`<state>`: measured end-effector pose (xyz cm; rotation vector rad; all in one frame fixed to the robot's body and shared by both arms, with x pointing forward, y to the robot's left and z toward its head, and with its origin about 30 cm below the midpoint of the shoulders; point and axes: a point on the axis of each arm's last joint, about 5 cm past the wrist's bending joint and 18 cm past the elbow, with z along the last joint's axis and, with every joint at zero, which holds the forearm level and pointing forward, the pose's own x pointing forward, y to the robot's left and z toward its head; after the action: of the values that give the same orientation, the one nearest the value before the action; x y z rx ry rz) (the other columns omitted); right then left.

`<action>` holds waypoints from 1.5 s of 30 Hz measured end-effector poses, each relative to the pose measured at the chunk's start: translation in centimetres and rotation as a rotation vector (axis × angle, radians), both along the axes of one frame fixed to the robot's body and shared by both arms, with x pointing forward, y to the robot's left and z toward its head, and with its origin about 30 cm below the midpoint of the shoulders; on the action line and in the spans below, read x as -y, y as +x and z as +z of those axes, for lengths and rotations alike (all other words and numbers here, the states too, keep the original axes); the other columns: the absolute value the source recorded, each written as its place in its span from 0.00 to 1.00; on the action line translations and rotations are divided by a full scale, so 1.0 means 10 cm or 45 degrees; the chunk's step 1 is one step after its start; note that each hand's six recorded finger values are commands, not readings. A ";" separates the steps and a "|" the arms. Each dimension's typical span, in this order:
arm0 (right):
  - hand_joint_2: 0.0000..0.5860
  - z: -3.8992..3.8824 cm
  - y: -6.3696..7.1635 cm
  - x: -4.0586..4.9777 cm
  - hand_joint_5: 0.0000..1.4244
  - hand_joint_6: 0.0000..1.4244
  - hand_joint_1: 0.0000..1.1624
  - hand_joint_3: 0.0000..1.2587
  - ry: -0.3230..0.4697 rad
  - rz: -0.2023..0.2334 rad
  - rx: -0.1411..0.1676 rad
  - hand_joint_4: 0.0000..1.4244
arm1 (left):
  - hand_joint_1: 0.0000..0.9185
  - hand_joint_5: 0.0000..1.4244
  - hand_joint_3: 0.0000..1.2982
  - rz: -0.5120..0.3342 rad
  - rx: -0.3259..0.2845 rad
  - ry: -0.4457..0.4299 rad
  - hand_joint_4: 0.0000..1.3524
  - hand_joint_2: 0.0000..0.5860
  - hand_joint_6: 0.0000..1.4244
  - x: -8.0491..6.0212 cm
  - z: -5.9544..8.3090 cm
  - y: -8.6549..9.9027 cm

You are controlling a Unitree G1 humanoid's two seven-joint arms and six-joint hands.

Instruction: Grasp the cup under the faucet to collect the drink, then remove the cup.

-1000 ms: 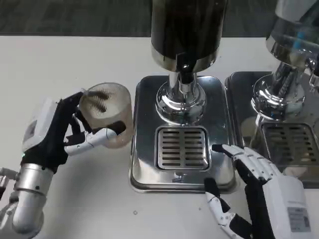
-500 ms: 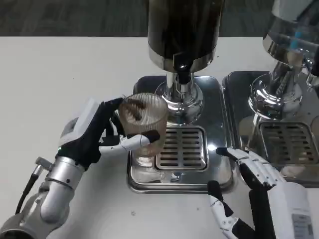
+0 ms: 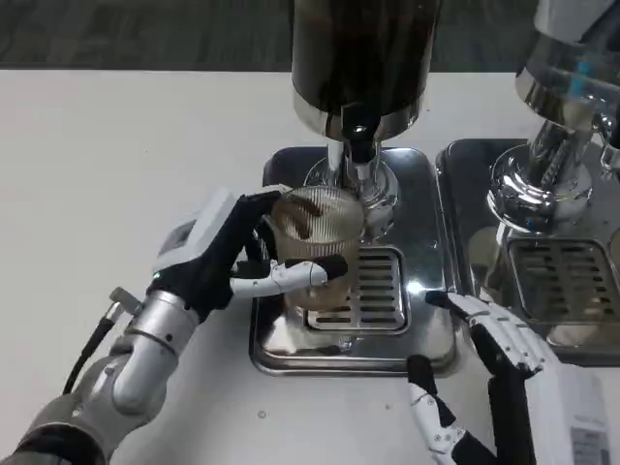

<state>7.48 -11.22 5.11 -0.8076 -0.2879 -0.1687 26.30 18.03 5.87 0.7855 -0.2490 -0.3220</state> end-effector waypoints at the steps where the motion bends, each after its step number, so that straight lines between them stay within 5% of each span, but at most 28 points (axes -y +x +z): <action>1: 0.74 0.000 0.00 -0.008 0.19 0.24 0.35 0.28 0.005 -0.004 0.002 0.21 | 0.35 0.53 0.40 -0.009 -0.002 0.003 0.42 0.20 0.67 0.02 0.00 0.01; 6: 0.75 -0.003 -0.02 -0.033 0.19 0.24 0.35 0.28 0.020 -0.025 -0.004 0.21 | 0.33 0.50 0.38 -0.038 -0.003 0.011 0.41 0.20 0.66 0.06 0.01 0.02; 15: 0.75 -0.011 -0.06 -0.064 0.20 0.24 0.34 0.28 0.032 -0.039 -0.013 0.21 | 0.23 0.36 0.27 -0.070 -0.018 0.027 0.30 0.18 0.38 0.08 0.01 0.02; 25: 0.75 -0.016 -0.08 -0.081 0.20 0.25 0.34 0.28 0.041 -0.038 -0.030 0.21 | 0.12 0.24 0.13 -0.135 -0.064 0.048 0.16 0.16 0.23 0.09 0.07 0.08; 37: 0.75 -0.019 -0.10 -0.089 0.21 0.25 0.34 0.29 0.045 -0.033 -0.044 0.21 | 0.10 0.16 0.11 -0.169 -0.102 0.049 0.10 0.16 0.16 0.14 0.11 0.12; 45: 0.75 -0.016 -0.09 -0.087 0.21 0.26 0.36 0.29 0.051 -0.022 -0.057 0.22 | 0.10 0.15 0.11 -0.182 -0.055 0.119 0.08 0.17 0.15 0.18 0.10 0.12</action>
<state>6.57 -10.34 4.95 -0.7733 -0.2348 -0.1716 27.50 16.28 6.90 0.8537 -0.2518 -0.4876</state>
